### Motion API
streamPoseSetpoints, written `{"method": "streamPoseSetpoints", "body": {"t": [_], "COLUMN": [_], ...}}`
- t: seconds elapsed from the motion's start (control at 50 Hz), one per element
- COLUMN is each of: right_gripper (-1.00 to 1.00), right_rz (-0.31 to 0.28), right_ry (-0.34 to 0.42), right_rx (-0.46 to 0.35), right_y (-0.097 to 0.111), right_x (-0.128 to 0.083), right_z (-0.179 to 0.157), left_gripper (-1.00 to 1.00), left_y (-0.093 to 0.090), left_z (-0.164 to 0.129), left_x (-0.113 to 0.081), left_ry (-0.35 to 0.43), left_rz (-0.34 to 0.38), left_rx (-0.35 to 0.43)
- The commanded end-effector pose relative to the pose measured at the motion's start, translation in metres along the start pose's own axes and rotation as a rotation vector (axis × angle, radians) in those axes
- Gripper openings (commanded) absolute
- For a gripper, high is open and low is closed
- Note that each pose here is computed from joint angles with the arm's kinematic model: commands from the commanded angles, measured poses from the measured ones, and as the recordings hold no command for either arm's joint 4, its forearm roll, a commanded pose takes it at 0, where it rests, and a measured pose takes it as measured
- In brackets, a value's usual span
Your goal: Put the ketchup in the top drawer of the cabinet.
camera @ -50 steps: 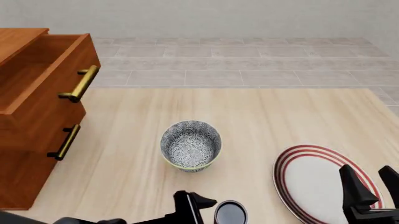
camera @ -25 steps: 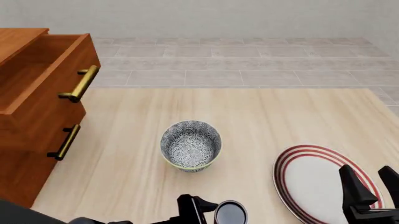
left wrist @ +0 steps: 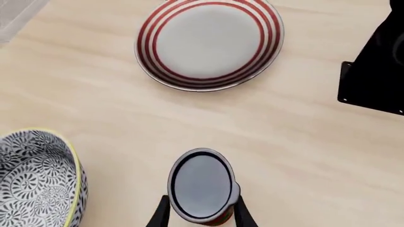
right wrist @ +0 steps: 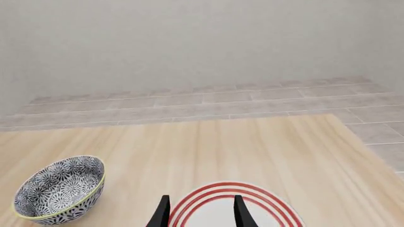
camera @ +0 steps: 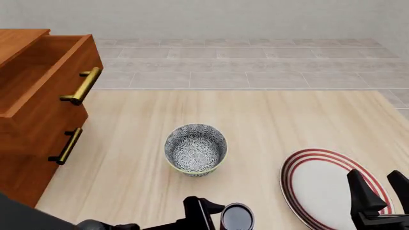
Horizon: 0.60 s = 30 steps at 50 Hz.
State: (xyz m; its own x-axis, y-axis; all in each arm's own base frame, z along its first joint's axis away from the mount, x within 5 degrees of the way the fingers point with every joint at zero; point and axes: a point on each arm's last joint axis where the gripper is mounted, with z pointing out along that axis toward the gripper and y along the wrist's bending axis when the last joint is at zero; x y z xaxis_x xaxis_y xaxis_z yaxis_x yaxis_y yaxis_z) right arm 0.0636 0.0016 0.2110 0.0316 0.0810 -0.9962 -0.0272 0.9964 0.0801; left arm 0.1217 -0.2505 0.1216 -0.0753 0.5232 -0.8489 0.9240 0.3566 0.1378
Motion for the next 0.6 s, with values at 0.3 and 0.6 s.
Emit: {"method": "streamPoseSetpoints", "body": {"t": [0.3,0.6], "right_gripper": [1.00,1.00], "right_rz": [-0.002,-0.001], "right_ry": [0.005,0.007], "right_rx": [-0.002,0.001], "right_y": [0.000,0.000], "right_x": [0.000,0.000], "right_z": [0.001,0.002], "left_gripper": [1.00,-1.00], "left_y": [0.005,0.009], "left_z": [0.013,0.003], "left_x": [-0.005,-0.013], "left_ry": [-0.006,-0.036], "left_rz": [0.013,-0.005], "left_rx": [-0.015,-0.030]}}
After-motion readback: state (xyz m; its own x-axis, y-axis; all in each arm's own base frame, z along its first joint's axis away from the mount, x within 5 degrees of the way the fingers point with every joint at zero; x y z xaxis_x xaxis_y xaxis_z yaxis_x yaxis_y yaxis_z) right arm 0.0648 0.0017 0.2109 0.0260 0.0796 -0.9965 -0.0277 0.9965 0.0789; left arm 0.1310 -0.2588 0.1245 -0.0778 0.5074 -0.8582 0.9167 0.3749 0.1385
